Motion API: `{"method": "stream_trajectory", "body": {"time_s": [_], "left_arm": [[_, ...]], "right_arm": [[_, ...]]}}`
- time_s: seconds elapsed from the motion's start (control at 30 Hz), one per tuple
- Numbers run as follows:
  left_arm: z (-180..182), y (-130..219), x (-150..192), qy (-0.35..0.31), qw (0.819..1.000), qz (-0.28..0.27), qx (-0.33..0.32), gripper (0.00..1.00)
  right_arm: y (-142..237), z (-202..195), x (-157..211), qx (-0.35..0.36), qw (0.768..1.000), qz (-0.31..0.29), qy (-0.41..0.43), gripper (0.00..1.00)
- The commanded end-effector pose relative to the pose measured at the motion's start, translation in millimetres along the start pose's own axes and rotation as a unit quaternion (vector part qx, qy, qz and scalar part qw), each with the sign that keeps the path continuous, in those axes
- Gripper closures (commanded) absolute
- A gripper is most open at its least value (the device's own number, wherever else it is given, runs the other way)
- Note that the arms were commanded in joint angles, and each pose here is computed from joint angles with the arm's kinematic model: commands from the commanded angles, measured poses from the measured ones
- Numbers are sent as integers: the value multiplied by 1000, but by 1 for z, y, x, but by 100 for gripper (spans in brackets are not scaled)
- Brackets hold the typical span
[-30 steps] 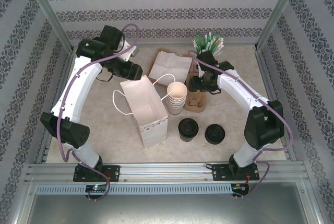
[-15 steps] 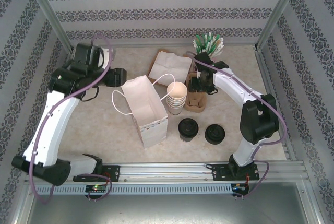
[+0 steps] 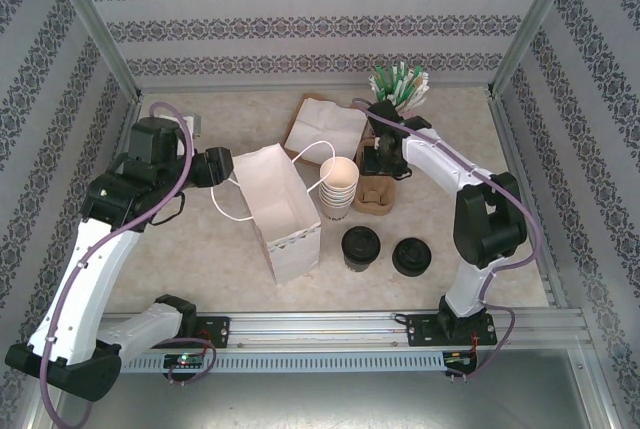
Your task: Pack the takeout coffee
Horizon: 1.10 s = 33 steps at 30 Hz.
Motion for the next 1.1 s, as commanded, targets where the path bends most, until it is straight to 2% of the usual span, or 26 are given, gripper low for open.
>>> {"method": "stream_trajectory", "body": {"time_s": [0.0, 0.5, 0.8, 1.07], "left_arm": [[1, 6, -11, 18, 1000, -25, -3, 35], [3, 10, -8, 29, 999, -38, -7, 35], [5, 10, -4, 27, 999, -35, -9, 35], [6, 9, -2, 27, 999, -32, -13, 35]], "right_arm": [[0, 1, -6, 16, 1000, -15, -6, 49], [-11, 4, -2, 20, 1000, 4, -21, 49], [-9, 2, -4, 31, 999, -6, -29, 50], [-11, 1, -5, 36, 999, -6, -30, 56]]}}
Point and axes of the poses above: each hand's point on the last joint's axis, 136 mm out from that joint toward the fingers, its own y axis back along the fingers, its own z axis along the line the jaws close on, x = y × z, the point moved 1 cm from there along y, back along the fingers, and after that the axes turned 14 degrees about -y, right-handed, at the moved point
